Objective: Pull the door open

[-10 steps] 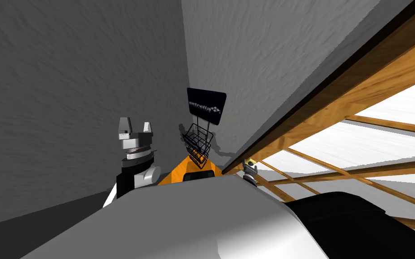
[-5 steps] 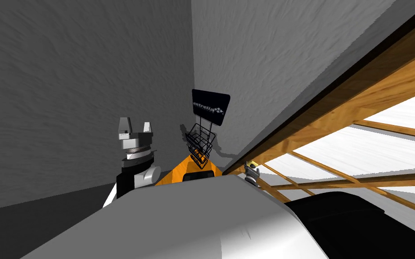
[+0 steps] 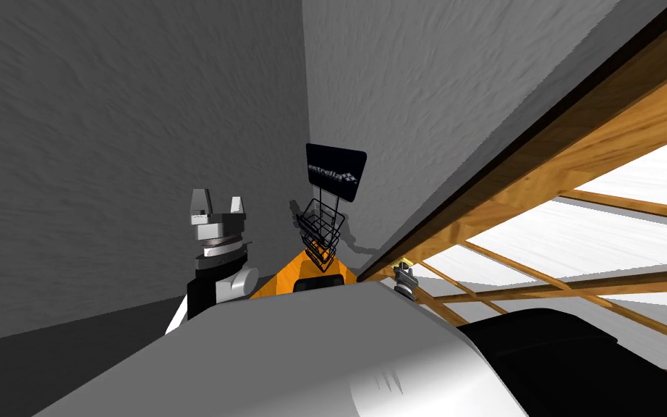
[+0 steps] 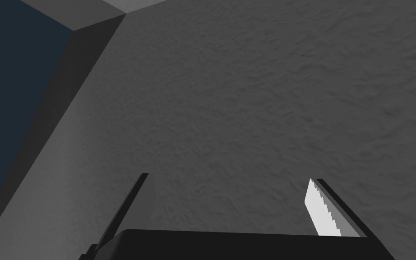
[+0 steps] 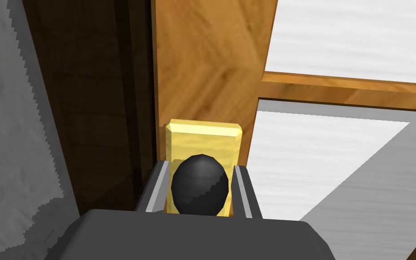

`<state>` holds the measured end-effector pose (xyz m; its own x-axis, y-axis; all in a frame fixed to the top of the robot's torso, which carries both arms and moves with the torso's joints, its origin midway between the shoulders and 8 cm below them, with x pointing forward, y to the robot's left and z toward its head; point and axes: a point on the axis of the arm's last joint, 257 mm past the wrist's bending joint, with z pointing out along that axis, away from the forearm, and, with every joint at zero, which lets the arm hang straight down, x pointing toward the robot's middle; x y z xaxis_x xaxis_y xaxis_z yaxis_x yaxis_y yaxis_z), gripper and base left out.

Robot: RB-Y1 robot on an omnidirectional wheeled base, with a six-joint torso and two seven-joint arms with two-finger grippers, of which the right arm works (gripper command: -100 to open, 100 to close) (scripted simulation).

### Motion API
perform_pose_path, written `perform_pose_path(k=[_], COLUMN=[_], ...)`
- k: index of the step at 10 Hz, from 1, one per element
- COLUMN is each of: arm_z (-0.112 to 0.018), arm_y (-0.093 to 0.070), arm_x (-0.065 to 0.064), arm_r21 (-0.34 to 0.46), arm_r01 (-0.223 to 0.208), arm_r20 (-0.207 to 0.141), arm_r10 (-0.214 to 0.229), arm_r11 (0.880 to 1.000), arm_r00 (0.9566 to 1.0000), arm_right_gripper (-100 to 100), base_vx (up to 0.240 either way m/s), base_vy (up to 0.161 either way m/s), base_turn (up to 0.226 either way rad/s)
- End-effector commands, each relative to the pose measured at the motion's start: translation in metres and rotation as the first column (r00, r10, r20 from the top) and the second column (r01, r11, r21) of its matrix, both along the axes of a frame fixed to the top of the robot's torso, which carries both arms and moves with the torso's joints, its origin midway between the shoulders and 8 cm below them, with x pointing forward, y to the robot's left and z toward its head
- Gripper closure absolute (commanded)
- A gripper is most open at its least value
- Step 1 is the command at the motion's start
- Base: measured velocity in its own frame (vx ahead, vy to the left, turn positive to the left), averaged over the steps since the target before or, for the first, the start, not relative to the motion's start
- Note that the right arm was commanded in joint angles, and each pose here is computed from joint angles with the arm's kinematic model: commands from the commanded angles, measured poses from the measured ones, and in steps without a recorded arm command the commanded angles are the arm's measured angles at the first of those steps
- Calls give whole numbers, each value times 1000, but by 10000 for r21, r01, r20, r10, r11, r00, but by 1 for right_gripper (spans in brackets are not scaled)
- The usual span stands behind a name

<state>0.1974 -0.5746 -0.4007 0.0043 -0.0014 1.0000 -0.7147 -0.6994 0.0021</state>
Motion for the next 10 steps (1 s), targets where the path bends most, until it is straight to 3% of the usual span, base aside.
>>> perform_pose_path(k=[1, 5, 9, 10], arm_z=[-2, 1, 1, 1], arm_y=[3, 14, 33, 33], arm_x=[3, 12, 26, 26], arm_r21=[73, -20, -21, -21], arm_r01=[-54, -682, -1498, -1498], arm_r20=[-16, 23, 41, 41], arm_r10=[54, 682, 1498, 1498], arm_r11=[10000, 9977, 9887, 9887], arm_r00=[10000, 9977, 9887, 9887], arm_right_gripper=[100, 100, 100, 100], base_vx=[0, -120, -204, -130], base_vy=[0, 83, 46, 12], base_turn=[0, -3, 26, 20])
